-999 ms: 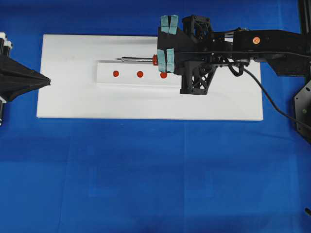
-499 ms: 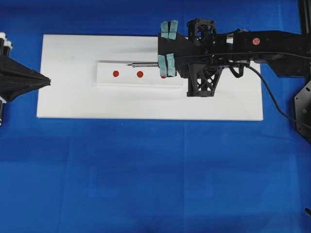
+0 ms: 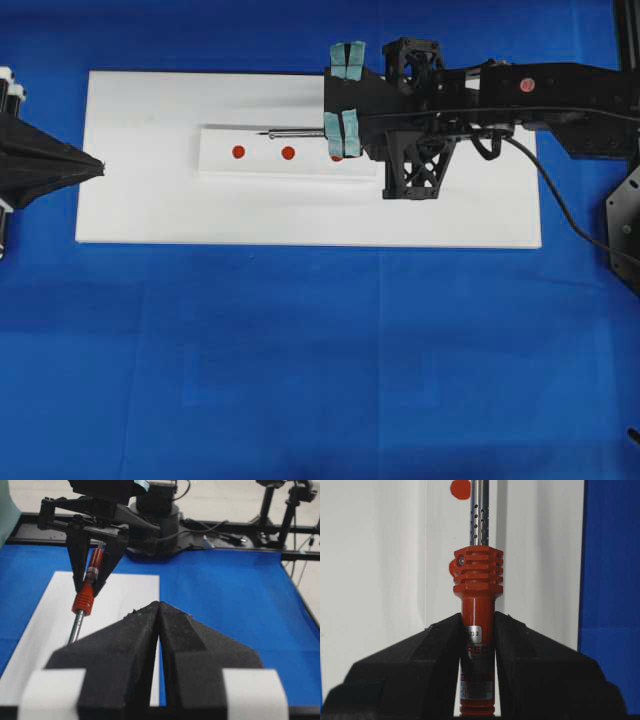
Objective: Touch the tip of the soldering iron to the mark.
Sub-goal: 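Lower the iron tip onto the middle red dot, then hold the iron tip against the middle red dot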
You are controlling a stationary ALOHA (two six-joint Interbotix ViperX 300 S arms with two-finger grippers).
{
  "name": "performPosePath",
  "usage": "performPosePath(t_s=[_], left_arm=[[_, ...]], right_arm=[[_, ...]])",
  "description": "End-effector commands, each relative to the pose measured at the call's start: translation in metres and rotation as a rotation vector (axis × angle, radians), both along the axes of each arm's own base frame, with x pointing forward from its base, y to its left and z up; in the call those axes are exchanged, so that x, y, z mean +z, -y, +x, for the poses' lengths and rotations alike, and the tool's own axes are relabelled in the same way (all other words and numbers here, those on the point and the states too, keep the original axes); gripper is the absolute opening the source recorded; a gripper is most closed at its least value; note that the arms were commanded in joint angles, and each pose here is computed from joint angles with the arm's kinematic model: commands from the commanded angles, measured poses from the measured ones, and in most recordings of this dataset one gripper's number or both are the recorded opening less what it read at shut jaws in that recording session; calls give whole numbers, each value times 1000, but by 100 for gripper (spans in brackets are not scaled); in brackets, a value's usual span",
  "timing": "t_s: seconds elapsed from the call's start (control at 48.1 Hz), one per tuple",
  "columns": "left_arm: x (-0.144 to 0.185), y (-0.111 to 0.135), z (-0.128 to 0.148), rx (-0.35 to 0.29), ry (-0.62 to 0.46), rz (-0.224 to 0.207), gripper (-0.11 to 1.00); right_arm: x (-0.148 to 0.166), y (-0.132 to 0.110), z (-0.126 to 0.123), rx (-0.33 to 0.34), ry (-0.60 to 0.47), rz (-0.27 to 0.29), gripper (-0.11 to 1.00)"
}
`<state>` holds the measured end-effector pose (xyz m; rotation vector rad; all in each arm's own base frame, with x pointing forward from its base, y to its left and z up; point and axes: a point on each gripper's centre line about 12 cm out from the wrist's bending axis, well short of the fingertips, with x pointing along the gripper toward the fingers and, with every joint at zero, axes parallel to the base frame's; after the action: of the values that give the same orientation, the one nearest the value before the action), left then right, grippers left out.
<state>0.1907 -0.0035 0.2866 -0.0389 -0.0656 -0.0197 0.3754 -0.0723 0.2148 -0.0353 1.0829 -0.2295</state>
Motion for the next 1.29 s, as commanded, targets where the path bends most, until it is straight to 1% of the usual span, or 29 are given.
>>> performPosePath(t_s=[0.0,0.229,0.583,0.77,1.269], left_arm=[[4,0,1,-2,15,3,0],[4,0,1,-2,15,4,0],[4,0,1,-2,17,3,0],[4,1,1,-3,17,3,0],[4,0,1,-2,17,3,0]], right_arm=[[8,0,8,2,43,2,6],[-12,0,19,8,32,11,6],[-34,2,34,14,4,16,6],[-37,3,38,16,13,16,6],[-41,7,38,6,2,17,6]])
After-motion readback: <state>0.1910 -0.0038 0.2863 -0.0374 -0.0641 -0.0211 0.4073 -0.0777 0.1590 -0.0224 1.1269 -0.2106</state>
